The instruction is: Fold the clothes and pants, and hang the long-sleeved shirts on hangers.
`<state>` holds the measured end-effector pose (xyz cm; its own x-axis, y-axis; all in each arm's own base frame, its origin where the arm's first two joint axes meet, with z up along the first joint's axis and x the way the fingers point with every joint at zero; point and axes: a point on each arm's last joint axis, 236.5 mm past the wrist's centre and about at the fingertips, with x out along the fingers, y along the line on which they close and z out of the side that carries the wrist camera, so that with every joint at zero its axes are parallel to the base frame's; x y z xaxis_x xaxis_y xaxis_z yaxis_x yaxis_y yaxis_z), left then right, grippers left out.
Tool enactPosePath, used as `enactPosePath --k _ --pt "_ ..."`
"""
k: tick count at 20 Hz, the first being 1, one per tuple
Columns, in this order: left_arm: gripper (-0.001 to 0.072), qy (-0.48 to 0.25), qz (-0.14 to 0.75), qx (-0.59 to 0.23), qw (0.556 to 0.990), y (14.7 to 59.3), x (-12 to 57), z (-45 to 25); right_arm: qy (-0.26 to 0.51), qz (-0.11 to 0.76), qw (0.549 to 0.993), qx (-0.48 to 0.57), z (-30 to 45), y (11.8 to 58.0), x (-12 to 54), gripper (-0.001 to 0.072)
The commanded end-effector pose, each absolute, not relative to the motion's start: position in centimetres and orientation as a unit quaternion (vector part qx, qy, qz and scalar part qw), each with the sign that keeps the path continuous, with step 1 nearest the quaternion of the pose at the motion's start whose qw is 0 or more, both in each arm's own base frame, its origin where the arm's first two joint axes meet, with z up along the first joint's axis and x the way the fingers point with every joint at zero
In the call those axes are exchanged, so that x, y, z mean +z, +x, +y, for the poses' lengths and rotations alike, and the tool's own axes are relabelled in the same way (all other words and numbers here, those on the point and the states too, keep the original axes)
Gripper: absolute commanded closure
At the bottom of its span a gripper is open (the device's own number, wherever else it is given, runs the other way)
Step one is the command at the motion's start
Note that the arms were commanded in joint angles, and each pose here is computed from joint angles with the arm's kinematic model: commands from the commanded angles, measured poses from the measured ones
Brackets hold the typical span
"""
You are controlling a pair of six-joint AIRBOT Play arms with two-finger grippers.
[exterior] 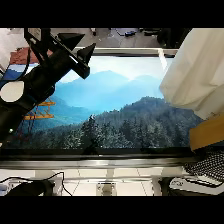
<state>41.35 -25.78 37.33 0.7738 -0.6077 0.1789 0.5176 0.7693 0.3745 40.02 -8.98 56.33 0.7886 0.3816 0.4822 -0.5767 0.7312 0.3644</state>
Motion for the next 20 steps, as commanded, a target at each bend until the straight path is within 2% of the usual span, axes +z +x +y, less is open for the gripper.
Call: enactPosePath --k 1,6,13,16,20 --pt "0.0291 0.154 -0.146 -0.301 0.93 41.4 37.3 -25.7 0.2 -0.175 0.902 0.34 -1.4 35.5 58.1 0.0657" --pt "0.0291 0.154 -0.146 -0.301 0.93 41.4 37.3 -25.7 0.135 -0.198 0.889 0.39 7.3 27.0 61.6 0.0657" --pt "0.0291 0.154 -0.146 -0.301 0.93 41.4 37.3 -25.7 0.115 -0.241 0.846 0.462 15.3 14.8 64.9 0.0657" --pt "0.0291 0.154 -0.146 -0.301 0.93 41.4 37.3 -25.7 0.094 -0.252 0.854 0.445 17.0 11.0 65.1 0.0656" --pt "0.0291 0.154 -0.146 -0.301 0.93 41.4 37.3 -25.7 0.052 -0.243 0.904 0.348 17.2 8.9 63.7 0.0656"
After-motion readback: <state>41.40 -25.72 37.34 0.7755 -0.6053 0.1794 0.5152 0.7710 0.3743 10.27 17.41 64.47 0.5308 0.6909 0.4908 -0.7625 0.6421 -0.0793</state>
